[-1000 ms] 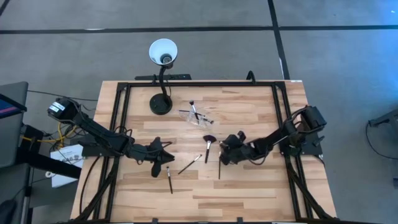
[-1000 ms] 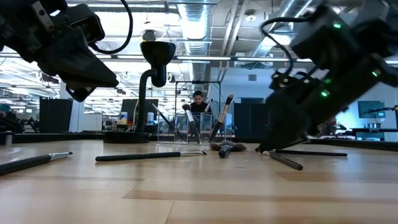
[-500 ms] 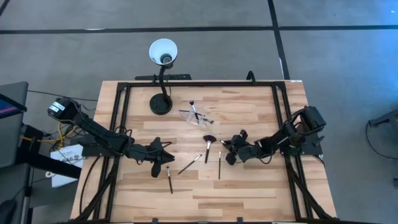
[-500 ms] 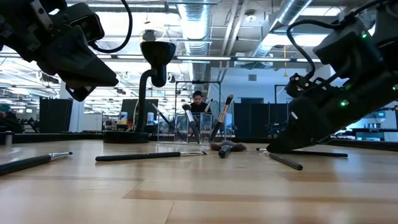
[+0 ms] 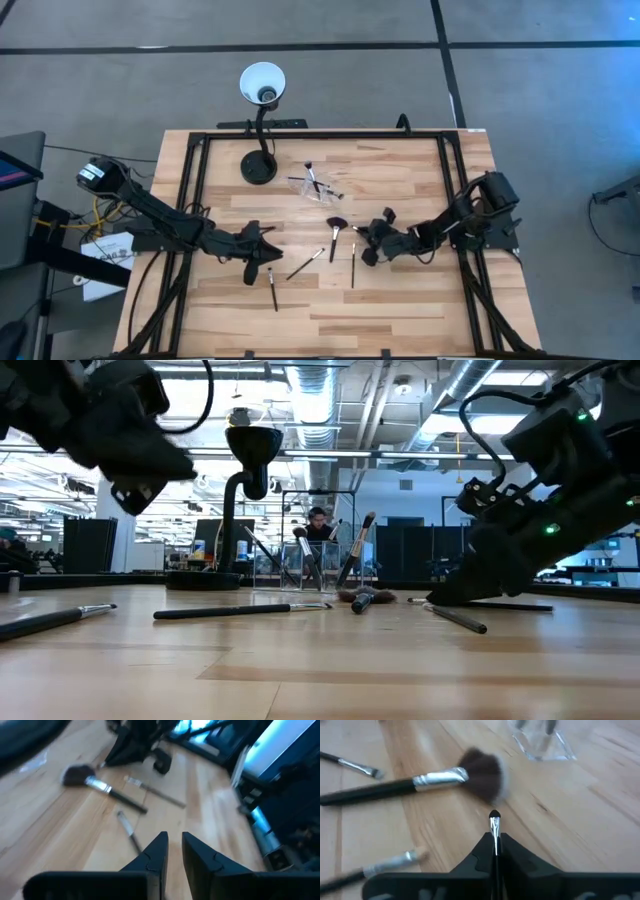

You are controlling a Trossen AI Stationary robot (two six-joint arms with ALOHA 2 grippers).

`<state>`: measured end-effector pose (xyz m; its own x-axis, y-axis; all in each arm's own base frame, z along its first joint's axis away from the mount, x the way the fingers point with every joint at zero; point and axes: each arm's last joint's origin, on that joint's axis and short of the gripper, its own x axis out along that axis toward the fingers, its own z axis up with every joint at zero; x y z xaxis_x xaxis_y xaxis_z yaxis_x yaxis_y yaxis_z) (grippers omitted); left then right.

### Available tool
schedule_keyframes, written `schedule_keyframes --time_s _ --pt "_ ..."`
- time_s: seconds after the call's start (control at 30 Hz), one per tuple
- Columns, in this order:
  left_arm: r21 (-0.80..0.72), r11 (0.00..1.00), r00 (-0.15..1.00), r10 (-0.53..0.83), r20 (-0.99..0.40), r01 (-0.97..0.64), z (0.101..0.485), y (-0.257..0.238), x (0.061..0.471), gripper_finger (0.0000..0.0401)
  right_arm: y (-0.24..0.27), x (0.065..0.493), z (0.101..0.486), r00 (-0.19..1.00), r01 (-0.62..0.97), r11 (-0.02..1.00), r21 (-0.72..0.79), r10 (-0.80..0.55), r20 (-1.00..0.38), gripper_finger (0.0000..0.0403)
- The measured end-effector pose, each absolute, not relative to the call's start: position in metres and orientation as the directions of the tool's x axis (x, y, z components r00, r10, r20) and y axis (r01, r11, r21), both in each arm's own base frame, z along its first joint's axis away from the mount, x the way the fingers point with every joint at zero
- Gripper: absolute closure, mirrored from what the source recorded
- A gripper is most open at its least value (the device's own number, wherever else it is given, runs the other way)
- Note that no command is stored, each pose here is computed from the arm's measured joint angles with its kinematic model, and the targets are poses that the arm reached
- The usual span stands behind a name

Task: Sort items
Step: Put the eyeshadow brush into the left section of the transparent organizer

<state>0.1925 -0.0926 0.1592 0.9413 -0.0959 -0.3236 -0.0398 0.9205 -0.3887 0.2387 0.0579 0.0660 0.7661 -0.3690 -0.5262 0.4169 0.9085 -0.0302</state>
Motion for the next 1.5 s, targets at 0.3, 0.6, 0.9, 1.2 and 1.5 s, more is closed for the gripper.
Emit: schedule_keyframes --time_s 0.3,0.6,0.9,1.2,1.5 --pt "-0.250 0.968 0.964 -0.099 -0.245 0.036 0.163 -0.094 0.199 0.0348 0.048 0.293 0.108 0.912 0.302 0.946 0.114 -0.252 -0.323 0.0395" --pt "-0.236 0.969 0.970 0.021 -0.243 -0.080 0.152 -0.071 0.216 0.0326 0.043 0.350 0.168 0.986 0.145 0.978 0.152 -0.129 -0.110 0.0391" --pt "-0.118 0.990 0.997 0.073 0.013 -0.071 0.188 -0.056 0.217 0.0288 0.045 0.373 0.204 0.998 0.061 0.996 0.072 -0.062 0.002 0.0395" --pt "-0.089 0.992 0.983 0.104 0.151 -0.091 0.215 -0.047 0.206 0.0293 0.045 0.377 0.214 0.997 0.069 0.997 0.034 -0.071 0.041 0.0394" --pt "-0.085 0.992 0.984 0.102 0.147 -0.090 0.214 -0.045 0.207 0.0295 0.043 0.382 0.225 0.994 0.078 0.997 0.007 -0.078 0.075 0.0387"
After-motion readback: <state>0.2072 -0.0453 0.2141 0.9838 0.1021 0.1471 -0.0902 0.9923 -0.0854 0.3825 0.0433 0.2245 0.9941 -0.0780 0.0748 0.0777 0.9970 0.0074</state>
